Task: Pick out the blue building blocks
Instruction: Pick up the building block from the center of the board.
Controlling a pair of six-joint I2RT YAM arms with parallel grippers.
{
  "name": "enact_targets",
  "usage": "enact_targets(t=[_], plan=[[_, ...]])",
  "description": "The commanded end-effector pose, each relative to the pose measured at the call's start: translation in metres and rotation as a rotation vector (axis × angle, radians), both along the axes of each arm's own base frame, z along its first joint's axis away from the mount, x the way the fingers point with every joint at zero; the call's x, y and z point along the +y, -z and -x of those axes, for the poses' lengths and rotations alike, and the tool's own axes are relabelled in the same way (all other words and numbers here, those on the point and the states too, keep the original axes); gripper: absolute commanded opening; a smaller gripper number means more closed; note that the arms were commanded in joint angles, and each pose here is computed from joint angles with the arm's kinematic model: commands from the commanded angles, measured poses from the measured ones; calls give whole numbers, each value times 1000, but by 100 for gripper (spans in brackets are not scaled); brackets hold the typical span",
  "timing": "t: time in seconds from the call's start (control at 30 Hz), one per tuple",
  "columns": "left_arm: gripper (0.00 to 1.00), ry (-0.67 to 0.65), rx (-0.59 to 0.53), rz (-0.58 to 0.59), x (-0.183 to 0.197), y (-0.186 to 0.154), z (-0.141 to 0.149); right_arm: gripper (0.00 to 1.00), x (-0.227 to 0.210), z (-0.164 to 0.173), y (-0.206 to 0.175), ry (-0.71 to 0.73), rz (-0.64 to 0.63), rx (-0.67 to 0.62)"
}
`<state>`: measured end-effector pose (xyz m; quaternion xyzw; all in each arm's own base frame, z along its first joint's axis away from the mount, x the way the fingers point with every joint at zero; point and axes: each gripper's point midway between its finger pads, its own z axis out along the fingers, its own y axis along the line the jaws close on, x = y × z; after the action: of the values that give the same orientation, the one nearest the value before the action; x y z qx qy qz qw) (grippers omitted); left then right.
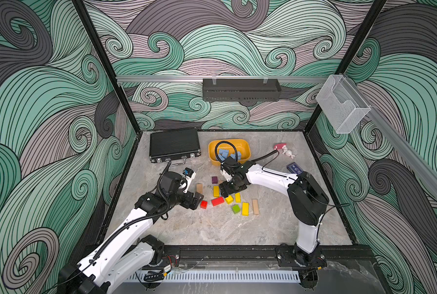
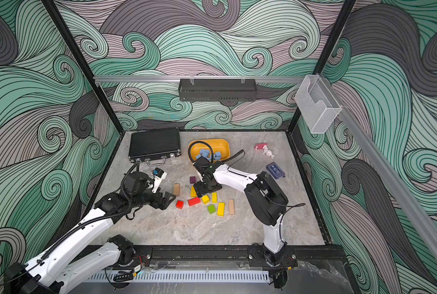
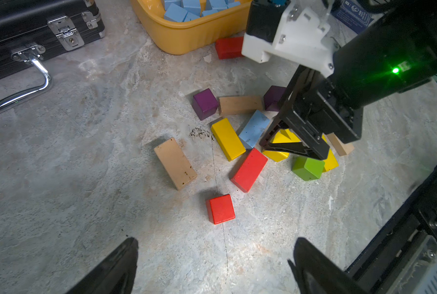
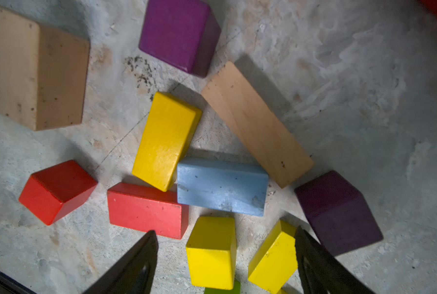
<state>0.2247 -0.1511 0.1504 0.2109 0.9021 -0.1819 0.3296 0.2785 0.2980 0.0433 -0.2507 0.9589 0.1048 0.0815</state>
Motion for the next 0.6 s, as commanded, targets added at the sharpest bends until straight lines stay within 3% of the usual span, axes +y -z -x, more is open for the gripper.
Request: enact_targets(t=[0.0,0.57], plan=[[94,10,-22,-14,1,-3,1,84,5,-7,1,16,10,-22],[94,-2,-30,-23,5,-3,1,85,-1,-14,22,53,89,-26]])
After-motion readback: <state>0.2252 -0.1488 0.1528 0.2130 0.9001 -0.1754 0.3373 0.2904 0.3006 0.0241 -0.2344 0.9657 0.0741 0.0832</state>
